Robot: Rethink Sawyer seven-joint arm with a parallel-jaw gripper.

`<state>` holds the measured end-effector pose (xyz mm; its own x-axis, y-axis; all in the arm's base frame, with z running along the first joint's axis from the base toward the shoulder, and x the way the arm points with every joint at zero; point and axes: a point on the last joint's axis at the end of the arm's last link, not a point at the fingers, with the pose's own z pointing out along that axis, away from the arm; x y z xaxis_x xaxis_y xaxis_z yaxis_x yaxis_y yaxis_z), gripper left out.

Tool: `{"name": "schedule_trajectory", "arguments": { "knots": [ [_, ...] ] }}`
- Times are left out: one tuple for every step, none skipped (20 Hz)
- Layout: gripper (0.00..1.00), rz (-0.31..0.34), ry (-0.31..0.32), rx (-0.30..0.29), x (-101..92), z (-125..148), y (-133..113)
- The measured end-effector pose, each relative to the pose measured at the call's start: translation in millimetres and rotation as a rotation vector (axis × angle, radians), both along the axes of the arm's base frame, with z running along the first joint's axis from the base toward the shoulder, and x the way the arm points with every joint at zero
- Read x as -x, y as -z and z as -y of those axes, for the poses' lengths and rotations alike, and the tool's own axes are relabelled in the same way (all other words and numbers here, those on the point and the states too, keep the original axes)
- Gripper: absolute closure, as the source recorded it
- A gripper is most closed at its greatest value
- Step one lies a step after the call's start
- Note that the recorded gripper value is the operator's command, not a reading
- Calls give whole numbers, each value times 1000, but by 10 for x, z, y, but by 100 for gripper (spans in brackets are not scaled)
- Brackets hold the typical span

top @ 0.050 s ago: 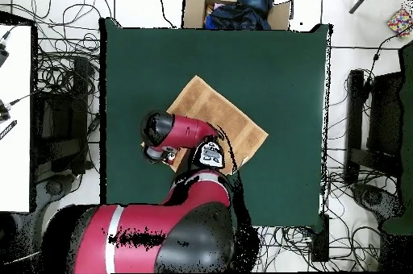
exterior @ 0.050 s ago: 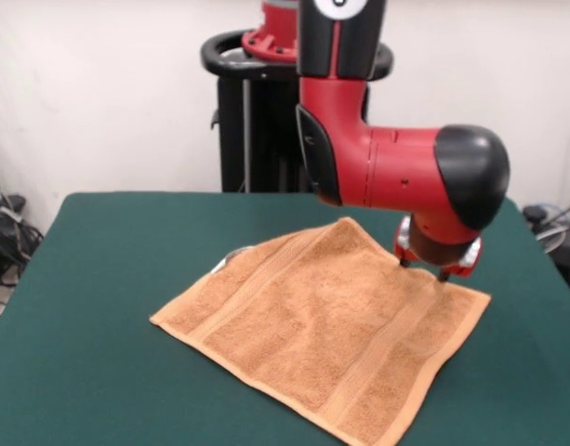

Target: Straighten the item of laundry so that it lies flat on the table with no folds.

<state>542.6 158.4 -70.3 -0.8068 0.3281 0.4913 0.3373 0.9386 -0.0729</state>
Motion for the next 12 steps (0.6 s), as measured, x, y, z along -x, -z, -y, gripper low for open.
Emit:
{"name": "schedule_trajectory", "arguments": {
  "knots": [
    [0,1,1,0,-1,1,-3],
    [0,5,3,-1,-7,5,-7],
    [0,16,11,-7,-31,14,-14],
    [0,21,15,-10,-44,18,-15],
    [0,22,17,-12,-52,19,-15],
    [0,25,20,-17,-64,23,-14],
    [0,27,24,-21,-76,26,-12],
    [0,28,31,-26,-96,43,-10],
    [0,31,33,-28,-109,51,-9],
    [0,35,37,-30,-127,64,-9],
    [0,38,41,-32,-144,76,-8],
    [0,40,43,-33,-151,80,-9]
  ]
}}
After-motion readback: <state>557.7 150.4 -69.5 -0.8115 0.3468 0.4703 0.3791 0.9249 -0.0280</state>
